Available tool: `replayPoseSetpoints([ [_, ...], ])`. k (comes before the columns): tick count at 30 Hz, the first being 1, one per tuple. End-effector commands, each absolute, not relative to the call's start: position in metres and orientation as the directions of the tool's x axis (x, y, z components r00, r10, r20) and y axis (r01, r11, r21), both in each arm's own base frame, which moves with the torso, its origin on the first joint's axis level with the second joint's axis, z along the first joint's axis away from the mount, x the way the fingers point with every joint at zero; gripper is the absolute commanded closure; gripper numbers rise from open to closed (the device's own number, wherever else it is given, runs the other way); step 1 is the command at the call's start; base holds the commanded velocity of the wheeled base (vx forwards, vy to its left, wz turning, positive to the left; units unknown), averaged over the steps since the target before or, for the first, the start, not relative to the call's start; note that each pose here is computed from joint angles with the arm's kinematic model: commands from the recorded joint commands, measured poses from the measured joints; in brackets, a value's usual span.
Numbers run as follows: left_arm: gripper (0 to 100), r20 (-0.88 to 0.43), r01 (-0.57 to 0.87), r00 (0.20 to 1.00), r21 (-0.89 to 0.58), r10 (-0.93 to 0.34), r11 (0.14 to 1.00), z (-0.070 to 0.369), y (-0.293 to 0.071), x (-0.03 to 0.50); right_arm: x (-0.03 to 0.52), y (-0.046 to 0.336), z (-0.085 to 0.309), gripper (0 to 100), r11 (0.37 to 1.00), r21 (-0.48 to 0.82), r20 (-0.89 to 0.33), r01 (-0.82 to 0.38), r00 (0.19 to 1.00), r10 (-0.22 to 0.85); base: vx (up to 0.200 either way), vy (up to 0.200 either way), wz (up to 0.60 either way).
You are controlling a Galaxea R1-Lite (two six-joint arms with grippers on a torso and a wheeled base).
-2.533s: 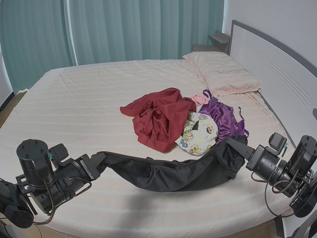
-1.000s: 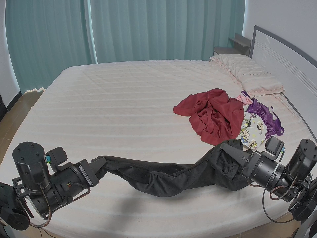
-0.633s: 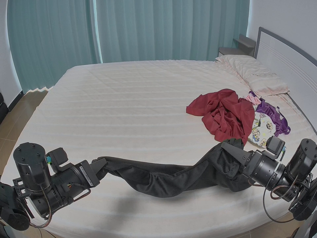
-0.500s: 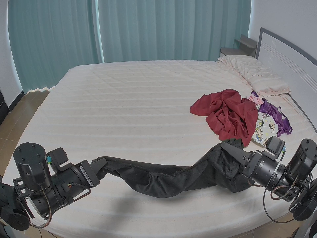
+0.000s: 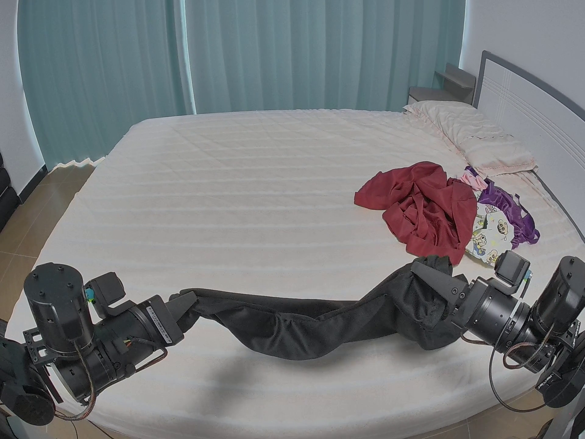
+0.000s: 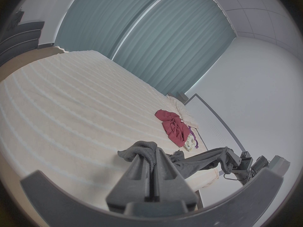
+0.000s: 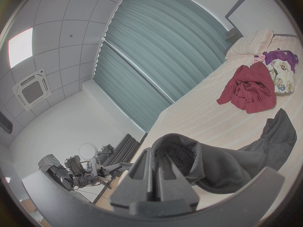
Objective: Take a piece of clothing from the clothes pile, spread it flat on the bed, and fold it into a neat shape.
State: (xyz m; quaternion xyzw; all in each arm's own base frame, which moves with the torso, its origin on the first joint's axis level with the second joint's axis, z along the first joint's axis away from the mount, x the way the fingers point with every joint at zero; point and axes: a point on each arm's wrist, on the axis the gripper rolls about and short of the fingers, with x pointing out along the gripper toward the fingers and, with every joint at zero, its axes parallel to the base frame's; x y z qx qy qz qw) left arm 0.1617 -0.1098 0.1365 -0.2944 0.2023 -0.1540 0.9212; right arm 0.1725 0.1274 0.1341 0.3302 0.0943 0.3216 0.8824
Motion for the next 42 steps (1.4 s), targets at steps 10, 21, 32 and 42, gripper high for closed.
replayPoseSetpoints([
  [10, 100, -0.22, 0.192, 0.888, -0.619, -0.403, 0.761, 0.149, -0.106, 0.157, 0.153, 0.116, 0.164, 100, 0.55, 0.575, 0.195, -0.606, 0.754, 0.628, -0.2, 0.0, 0.0],
  [21, 100, -0.07, 0.252, 0.92, -0.647, -0.385, 0.72, 0.179, -0.092, 0.139, 0.125, 0.1, 0.219, 100, 0.487, 0.471, 0.435, -0.736, 0.674, 0.597, -0.127, 0.0, 0.0],
  [32, 100, -0.013, 0.227, 0.95, -0.656, -0.312, 0.72, 0.246, -0.097, 0.159, 0.18, 0.091, 0.316, 100, 0.567, 0.507, 0.452, -0.649, 0.76, 0.466, 0.0, 0.0, 0.0],
  [42, 100, -0.162, 0.085, 0.959, -0.624, -0.235, 0.777, 0.22, -0.104, 0.194, 0.273, 0.098, 0.267, 100, 0.645, 0.579, 0.257, -0.5, 0.862, 0.437, 0.0, 0.0, 0.0],
])
